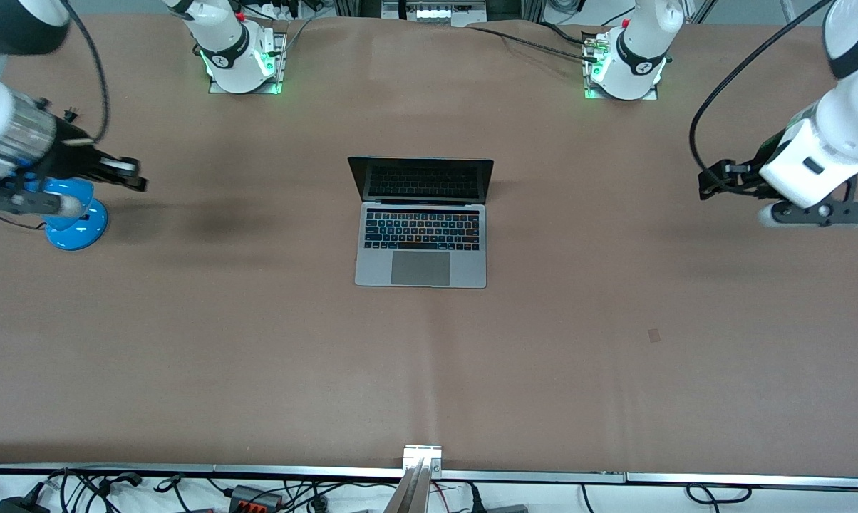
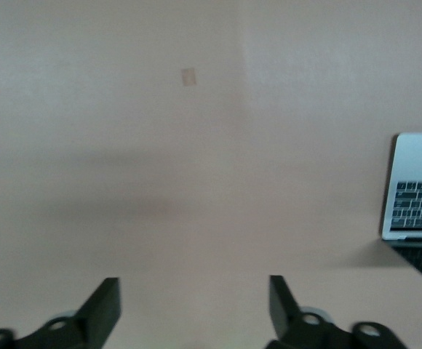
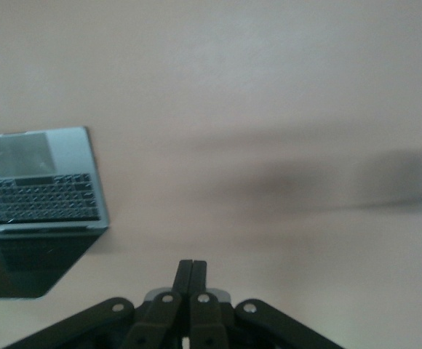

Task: Close laptop with both arms from behind
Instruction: 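Raise both grippers from rest and swing them toward the laptop, then move both grippers behind the laptop screen and lower them to its back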

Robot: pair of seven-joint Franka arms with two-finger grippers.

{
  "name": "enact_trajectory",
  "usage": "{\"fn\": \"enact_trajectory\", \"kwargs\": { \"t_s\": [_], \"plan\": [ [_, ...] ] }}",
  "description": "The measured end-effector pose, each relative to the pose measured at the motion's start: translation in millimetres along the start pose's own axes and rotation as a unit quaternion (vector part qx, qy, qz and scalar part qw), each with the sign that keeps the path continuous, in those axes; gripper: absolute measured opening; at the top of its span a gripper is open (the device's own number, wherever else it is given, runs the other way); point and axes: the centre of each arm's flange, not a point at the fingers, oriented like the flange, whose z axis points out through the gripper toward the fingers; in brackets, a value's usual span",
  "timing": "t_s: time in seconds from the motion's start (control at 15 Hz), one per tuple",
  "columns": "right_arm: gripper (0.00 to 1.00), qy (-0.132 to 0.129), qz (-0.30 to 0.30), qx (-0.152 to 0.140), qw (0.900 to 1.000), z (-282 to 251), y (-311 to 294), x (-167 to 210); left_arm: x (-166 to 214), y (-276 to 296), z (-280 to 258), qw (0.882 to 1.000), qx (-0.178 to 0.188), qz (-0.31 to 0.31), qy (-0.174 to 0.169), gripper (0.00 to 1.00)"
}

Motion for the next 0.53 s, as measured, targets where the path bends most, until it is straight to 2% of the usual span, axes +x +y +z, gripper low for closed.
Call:
{"fn": "enact_trajectory", "kwargs": {
  "t_s": [0.27, 0.4, 0.53],
  "plan": [
    [0.01, -0.046, 0.011, 0.017, 0.999, 52, -36, -7, 2, 4, 13, 0.999, -0.006, 0.038, -0.029, 0.41],
    [0.01, -0.066, 0.028, 0.043, 0.997, 83, -55, -19, -3, 11, 17, 0.998, -0.022, 0.042, -0.052, 0.22],
    [0.01, -0.074, 0.042, 0.061, 0.995, 114, -58, -33, -9, 21, 23, 0.995, -0.036, 0.049, -0.078, 0.04]
  ]
}}
